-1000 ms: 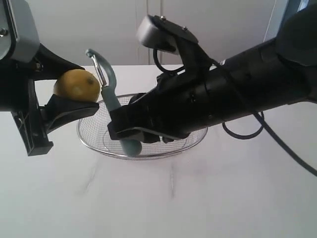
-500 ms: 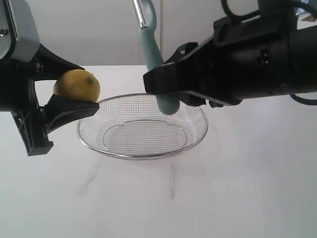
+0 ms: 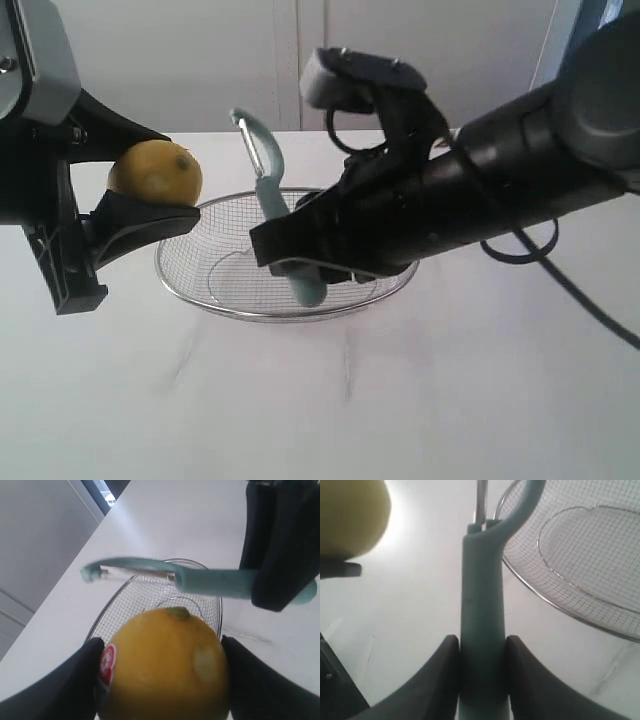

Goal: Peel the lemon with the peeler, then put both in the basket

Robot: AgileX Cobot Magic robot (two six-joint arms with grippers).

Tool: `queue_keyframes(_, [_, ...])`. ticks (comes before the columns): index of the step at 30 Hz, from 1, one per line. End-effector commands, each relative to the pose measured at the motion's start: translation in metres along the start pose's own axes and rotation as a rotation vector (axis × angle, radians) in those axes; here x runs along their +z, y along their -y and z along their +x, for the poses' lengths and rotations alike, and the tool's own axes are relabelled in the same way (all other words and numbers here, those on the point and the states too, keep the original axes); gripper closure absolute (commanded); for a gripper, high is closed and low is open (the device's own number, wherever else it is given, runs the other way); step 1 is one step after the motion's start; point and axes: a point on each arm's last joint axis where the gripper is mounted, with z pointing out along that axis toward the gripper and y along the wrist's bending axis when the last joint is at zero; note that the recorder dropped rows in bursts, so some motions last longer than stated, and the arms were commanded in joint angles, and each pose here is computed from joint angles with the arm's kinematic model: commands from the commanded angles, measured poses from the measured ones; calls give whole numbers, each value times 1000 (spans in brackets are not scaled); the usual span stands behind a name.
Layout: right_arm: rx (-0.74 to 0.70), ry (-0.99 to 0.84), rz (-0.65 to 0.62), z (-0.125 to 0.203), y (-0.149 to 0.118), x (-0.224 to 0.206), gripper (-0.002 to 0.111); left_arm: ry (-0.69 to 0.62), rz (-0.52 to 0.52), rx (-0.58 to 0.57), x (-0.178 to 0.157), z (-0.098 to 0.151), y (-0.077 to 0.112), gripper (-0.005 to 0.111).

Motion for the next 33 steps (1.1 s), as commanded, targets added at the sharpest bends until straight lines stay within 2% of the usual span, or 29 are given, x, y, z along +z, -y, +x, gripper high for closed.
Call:
queue_keyframes(1, [-8,-32,-28,4,-7,18,108,22,10,-23,-3,-3,3,107])
queue_keyframes(5, [-52,-33,-94,7,-23,24,108,22,8,-23,-3,-3,3,107])
queue_keyframes(10, [-51,-18,-95,5,-24,22,108,22,8,-23,-3,-3,3,107])
queue_keyframes(17, [-109,80,-102,-1,-34,-11,108,22,12,-23,-3,-3,3,107])
queue_keyframes(27, [-122,221,61,-2,-32,-72,108,22,12,-23,-3,-3,3,107])
queue_keyframes(33, [-116,274,97,-2,-31,-90,108,22,12,-27,-3,-3,3,107])
